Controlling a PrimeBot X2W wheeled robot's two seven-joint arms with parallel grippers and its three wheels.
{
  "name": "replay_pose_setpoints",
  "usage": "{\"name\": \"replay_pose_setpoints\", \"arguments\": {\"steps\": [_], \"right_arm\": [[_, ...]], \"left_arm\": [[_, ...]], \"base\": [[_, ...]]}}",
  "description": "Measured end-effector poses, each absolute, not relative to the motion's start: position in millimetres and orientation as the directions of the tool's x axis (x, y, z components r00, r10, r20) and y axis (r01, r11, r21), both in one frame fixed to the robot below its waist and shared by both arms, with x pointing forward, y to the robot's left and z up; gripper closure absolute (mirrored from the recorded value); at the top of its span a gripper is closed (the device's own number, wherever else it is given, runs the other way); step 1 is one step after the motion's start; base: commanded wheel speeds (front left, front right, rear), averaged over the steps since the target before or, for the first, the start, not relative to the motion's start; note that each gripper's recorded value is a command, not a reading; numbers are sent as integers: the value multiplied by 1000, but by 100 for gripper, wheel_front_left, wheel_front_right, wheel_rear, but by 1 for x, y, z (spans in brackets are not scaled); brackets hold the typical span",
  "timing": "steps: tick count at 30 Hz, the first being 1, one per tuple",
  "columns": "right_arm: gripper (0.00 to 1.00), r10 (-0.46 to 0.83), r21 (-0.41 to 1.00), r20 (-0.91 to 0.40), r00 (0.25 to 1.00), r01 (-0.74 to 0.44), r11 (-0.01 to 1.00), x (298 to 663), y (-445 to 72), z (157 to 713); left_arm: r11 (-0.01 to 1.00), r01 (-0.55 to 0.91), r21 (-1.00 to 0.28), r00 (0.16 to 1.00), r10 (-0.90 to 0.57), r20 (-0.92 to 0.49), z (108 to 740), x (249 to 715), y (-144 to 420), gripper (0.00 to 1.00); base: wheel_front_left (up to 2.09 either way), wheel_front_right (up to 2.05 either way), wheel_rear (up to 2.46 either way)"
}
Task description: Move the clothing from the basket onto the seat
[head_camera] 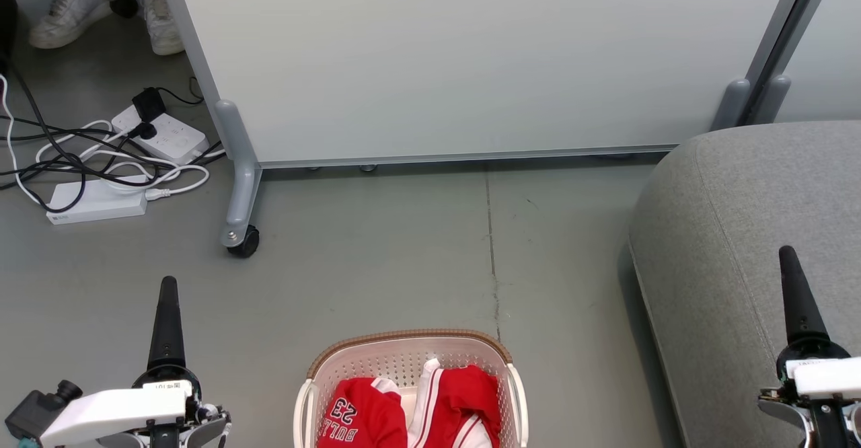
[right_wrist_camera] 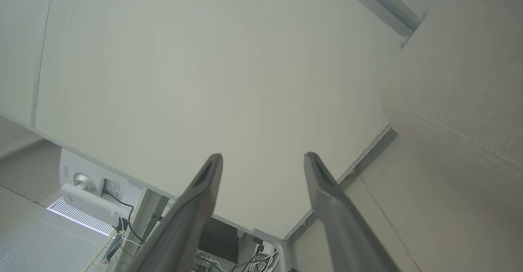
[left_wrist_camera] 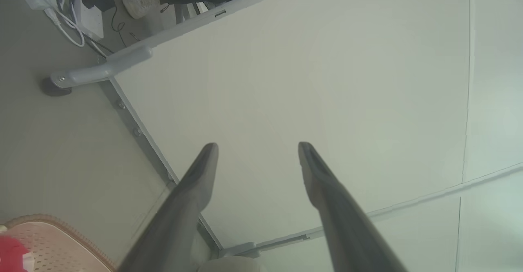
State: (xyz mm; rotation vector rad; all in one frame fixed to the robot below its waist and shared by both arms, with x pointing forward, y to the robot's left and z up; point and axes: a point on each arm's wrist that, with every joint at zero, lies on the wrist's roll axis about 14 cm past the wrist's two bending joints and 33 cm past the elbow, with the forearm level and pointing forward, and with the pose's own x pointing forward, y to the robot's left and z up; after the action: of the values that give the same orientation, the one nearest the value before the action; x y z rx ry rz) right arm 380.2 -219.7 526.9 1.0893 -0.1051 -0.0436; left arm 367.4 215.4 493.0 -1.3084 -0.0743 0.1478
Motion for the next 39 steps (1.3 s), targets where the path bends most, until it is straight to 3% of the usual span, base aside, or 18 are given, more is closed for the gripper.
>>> {"name": "replay_pose_setpoints", "arguments": {"steps": [8,9,11,24,32,39], "right_arm": [[0,-19,717,156,988,-100,690,388,-205,557],[0,-2,655,184,983,-121,746,389,-200,565],[0,9,621,196,981,-131,772,389,-197,568],[0,79,416,250,965,-180,891,389,-179,582],[0,130,284,257,958,-203,937,388,-167,583],[0,164,188,249,955,-214,959,387,-159,579]], "left_arm": [[378,-13,-926,987,151,48,515,369,216,0],[452,20,-892,983,152,99,530,370,217,0],[497,31,-867,981,149,121,537,370,217,0],[738,70,-672,983,63,171,562,369,178,0],[879,108,-465,983,-24,184,565,366,139,0],[940,101,-325,986,-50,161,556,363,121,0]], "base": [[0,0,0],[0,0,0],[0,0,0],[0,0,0],[0,0,0],[0,0,0]]}}
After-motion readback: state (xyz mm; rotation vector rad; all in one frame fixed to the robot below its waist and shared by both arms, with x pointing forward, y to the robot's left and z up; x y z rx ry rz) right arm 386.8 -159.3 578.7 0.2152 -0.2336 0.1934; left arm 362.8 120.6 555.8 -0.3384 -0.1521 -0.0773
